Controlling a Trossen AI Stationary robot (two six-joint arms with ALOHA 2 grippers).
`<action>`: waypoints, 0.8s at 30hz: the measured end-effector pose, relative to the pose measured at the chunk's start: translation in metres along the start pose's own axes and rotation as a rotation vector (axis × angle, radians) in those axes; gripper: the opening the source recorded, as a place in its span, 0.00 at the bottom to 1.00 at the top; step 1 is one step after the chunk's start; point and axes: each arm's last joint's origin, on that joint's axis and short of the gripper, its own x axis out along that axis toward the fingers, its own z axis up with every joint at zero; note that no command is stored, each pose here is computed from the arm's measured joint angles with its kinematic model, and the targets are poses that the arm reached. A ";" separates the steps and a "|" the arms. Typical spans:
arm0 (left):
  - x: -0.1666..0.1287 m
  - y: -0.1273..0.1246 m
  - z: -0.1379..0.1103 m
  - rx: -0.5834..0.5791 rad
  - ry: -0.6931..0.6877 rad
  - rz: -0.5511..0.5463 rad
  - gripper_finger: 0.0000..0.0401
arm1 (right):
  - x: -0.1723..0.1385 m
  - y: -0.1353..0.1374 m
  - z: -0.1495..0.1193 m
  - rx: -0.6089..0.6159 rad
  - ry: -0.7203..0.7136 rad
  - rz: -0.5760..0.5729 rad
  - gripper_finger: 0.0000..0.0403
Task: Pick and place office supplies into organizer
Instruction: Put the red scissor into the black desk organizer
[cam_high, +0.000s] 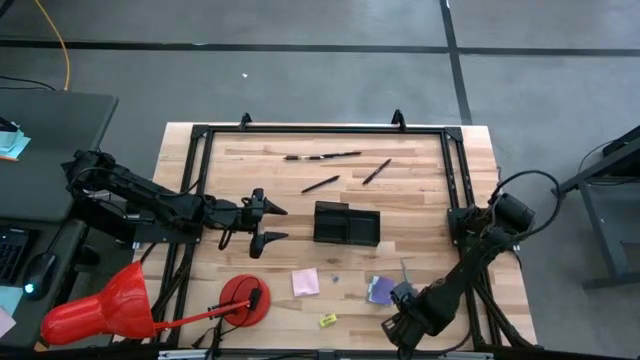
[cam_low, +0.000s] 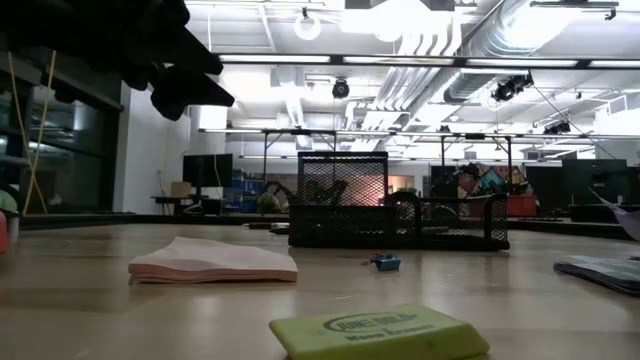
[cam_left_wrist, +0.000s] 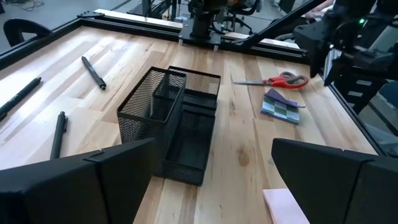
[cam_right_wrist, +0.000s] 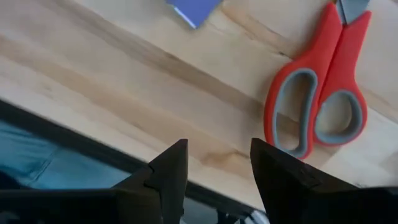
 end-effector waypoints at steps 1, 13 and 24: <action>0.000 0.000 0.000 0.000 0.000 0.000 0.78 | 0.002 0.000 0.000 0.000 0.003 -0.008 0.42; 0.000 0.000 0.000 0.003 0.000 0.000 0.78 | 0.004 -0.006 0.003 -0.007 -0.040 -0.074 0.42; 0.000 0.000 -0.001 0.006 0.011 0.002 0.78 | 0.019 -0.013 0.005 -0.007 -0.018 -0.072 0.42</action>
